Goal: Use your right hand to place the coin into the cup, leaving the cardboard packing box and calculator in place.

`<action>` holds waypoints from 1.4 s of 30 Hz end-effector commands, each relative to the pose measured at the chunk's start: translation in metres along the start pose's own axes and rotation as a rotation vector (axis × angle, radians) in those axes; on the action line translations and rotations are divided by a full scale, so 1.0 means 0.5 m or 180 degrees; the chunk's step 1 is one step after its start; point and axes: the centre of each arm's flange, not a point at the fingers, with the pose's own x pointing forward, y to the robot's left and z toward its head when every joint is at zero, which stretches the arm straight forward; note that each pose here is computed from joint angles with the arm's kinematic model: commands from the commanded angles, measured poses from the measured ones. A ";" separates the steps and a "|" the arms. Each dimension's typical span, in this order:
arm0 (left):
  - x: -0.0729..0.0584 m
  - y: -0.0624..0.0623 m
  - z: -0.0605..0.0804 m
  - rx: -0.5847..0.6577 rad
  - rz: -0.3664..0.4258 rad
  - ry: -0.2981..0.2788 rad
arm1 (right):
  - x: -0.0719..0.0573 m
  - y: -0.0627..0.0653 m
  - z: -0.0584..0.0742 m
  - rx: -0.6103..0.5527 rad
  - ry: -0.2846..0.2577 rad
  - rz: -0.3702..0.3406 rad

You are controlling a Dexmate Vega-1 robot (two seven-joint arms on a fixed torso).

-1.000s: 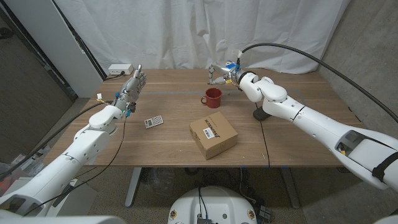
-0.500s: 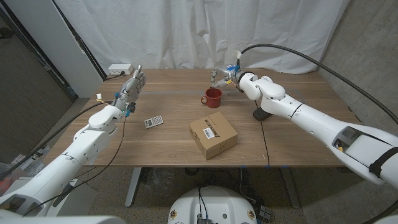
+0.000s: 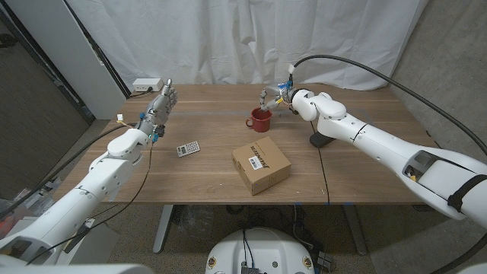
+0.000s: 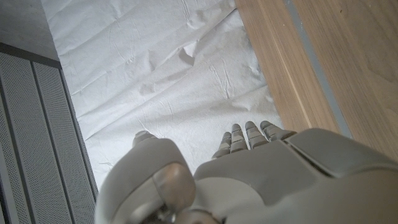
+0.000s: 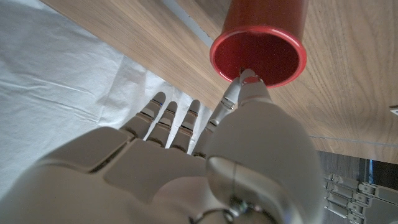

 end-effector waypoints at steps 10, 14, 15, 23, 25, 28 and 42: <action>0.017 -0.004 -0.012 -0.0033 -0.0012 0.0017 | 0.020 0.010 -0.005 0.0006 0.0021 0.0198; 0.019 -0.004 -0.014 -0.0037 -0.0013 0.0020 | 0.022 0.006 -0.008 0.0016 0.0027 0.0189; 0.020 -0.004 -0.014 -0.0042 -0.0010 0.0019 | 0.022 0.006 -0.008 0.0022 0.0025 0.0184; 0.022 -0.005 -0.019 -0.0049 -0.0014 0.0038 | 0.020 0.009 -0.008 0.0028 -0.0010 0.0218; 0.022 -0.005 -0.019 -0.0052 -0.0012 0.0036 | 0.020 0.010 -0.008 0.0029 -0.0024 0.0223; 0.023 -0.004 -0.020 -0.0053 -0.0010 0.0034 | 0.020 0.010 -0.008 0.0036 -0.0036 0.0229; 0.028 -0.004 -0.024 -0.0068 -0.0020 0.0028 | 0.018 0.005 -0.003 0.0026 -0.0061 0.0279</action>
